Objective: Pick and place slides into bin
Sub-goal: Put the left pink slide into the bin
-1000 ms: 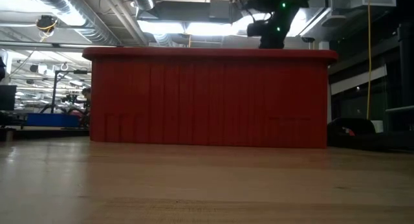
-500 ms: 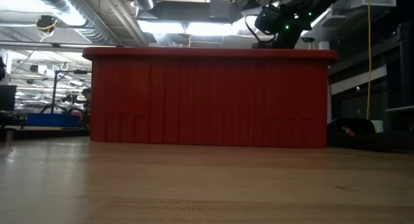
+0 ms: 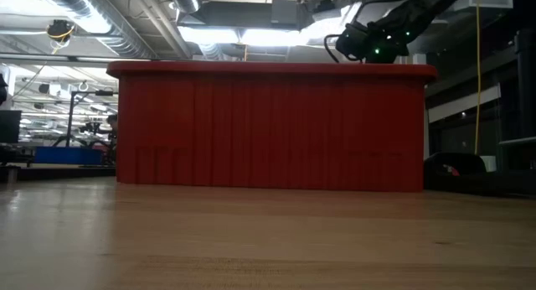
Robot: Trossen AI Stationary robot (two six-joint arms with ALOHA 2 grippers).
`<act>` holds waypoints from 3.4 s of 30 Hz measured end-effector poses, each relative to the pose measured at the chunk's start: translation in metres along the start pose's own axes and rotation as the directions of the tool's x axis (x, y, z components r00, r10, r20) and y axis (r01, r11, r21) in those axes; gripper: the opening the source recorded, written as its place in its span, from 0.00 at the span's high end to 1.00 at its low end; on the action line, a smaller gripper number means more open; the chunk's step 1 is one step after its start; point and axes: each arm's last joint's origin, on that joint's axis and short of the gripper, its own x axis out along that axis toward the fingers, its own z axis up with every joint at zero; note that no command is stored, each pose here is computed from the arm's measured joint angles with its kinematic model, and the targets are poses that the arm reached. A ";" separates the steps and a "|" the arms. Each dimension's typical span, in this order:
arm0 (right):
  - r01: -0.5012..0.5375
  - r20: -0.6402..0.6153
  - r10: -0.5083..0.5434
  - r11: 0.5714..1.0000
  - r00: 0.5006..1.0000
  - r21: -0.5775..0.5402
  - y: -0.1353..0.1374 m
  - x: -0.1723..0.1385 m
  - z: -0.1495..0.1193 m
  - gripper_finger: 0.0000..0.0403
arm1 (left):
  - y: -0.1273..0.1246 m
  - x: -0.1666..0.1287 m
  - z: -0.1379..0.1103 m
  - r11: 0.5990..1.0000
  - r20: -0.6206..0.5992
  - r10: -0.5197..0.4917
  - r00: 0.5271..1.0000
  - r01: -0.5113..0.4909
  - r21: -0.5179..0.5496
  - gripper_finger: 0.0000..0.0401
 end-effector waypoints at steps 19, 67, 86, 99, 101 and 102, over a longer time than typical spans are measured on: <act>-0.008 0.055 0.006 0.999 0.998 0.049 -0.003 0.013 -0.011 0.99 | 0.000 0.000 0.000 0.999 0.000 0.000 1.000 0.000 -0.043 0.64; -0.073 -0.005 0.072 0.997 0.997 -0.015 0.007 0.042 -0.018 0.92 | 0.000 0.000 0.000 0.999 0.000 -0.001 1.000 0.001 -0.045 0.64; -0.084 -0.013 0.084 0.996 0.996 -0.002 0.009 0.041 -0.018 0.90 | 0.000 0.000 0.000 0.999 0.000 -0.001 1.000 0.001 -0.043 0.64; -0.136 -0.017 0.137 0.990 0.990 0.027 0.013 0.041 -0.020 0.90 | 0.000 0.000 0.000 0.999 0.000 -0.002 1.000 0.002 -0.043 0.64; -0.137 -0.017 0.137 0.990 0.990 0.029 0.013 0.041 -0.020 0.90 | 0.000 0.000 0.000 0.999 0.001 -0.003 1.000 0.003 -0.043 0.64; -0.137 -0.017 0.137 0.990 0.990 0.029 0.013 0.041 -0.020 0.88 | 0.000 0.000 0.000 0.999 0.001 -0.007 1.000 0.007 -0.043 0.64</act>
